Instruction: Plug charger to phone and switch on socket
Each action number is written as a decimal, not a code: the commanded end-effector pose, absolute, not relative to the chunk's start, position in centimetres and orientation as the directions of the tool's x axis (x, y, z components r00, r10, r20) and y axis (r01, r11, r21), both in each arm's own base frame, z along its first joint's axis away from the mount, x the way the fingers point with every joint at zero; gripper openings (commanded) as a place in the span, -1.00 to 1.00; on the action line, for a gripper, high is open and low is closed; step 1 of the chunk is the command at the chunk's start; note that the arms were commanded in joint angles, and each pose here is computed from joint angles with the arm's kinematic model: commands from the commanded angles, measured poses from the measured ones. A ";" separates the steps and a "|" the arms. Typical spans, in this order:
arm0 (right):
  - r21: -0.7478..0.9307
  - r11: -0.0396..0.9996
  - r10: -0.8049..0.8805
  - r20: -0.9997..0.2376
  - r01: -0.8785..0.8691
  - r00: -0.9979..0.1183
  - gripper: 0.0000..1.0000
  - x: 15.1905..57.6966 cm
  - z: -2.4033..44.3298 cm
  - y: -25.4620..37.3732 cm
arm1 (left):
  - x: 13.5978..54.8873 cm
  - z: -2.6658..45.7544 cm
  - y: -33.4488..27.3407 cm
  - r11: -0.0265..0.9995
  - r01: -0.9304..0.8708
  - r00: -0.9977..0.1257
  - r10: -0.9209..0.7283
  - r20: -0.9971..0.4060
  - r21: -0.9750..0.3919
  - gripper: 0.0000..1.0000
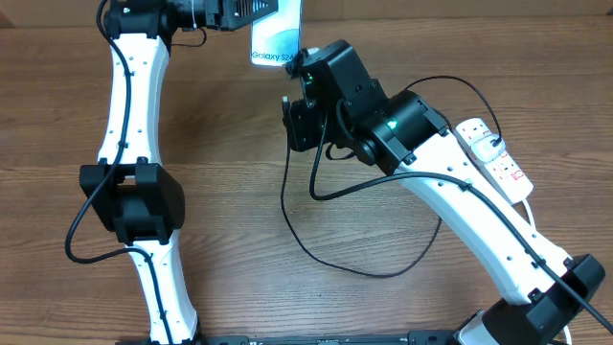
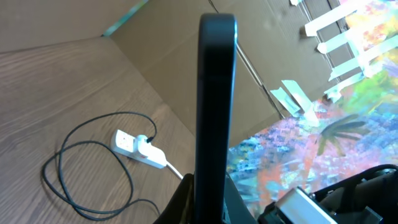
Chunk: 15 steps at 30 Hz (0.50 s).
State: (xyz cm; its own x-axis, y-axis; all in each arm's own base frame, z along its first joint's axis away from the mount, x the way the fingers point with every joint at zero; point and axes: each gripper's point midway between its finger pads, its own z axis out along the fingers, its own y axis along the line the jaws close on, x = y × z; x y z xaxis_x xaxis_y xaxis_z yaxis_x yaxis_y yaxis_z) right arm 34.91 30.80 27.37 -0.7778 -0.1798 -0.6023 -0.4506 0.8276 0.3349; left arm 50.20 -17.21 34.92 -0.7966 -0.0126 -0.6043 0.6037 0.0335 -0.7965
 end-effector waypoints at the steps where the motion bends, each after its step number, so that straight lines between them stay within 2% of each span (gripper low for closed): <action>1: 0.349 0.838 -0.123 -0.628 -0.420 -0.768 -0.93 35.7 28.2 31.0 | 49.2 35.8 -17.8 -0.016 0.576 -0.817 0.015 -0.576 -0.818 -0.91; 15: 0.394 0.853 -0.049 -0.593 -0.343 -0.804 -0.93 37.3 26.3 32.0 | 49.6 35.6 -17.9 0.011 0.543 -0.840 0.003 -0.543 -0.840 -0.92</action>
